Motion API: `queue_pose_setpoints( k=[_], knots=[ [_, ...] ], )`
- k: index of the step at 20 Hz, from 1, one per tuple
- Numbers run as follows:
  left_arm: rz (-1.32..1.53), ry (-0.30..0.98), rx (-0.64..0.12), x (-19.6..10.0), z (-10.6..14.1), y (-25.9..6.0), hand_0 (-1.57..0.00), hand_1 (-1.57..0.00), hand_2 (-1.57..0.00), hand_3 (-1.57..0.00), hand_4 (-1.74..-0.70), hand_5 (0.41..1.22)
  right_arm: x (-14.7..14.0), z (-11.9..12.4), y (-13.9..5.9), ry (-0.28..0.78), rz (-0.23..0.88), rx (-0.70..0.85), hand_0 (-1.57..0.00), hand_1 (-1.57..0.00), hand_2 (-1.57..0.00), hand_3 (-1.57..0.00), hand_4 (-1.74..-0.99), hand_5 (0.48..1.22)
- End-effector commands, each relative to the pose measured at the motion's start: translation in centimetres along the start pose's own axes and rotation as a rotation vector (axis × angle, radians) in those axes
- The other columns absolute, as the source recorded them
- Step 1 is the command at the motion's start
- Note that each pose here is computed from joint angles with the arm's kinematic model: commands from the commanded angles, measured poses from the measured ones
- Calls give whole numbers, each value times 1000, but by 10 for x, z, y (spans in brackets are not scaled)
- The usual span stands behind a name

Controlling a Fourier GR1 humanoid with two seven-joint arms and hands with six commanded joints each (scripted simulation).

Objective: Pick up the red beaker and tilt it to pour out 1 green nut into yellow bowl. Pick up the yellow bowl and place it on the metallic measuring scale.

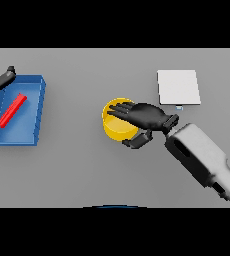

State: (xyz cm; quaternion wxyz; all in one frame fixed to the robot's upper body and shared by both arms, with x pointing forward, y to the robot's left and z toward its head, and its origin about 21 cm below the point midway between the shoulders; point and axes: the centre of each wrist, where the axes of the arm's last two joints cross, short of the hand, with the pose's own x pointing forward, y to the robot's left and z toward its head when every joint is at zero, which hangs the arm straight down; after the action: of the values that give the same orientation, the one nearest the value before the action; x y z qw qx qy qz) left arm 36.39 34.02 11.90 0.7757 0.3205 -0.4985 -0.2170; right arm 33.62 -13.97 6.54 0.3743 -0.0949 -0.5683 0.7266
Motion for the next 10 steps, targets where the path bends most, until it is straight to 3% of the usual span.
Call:
queue_pose_setpoints(
  k=[1, 10],
  knots=[
    [1, -9, 3, 1, 0, 1, 1, 1, 1, 1, -795, 728, -2, -1, 0, 2, 12, 15, 1, 1, 1, 1, -1234, 660],
    [4, -4, -3, 2, 2, 1, 1, 1, 1, 1, -792, 725, -12, -11, 10, 9, 28, 131, 1, 1, 1, 0, -1279, 699]
  ],
)
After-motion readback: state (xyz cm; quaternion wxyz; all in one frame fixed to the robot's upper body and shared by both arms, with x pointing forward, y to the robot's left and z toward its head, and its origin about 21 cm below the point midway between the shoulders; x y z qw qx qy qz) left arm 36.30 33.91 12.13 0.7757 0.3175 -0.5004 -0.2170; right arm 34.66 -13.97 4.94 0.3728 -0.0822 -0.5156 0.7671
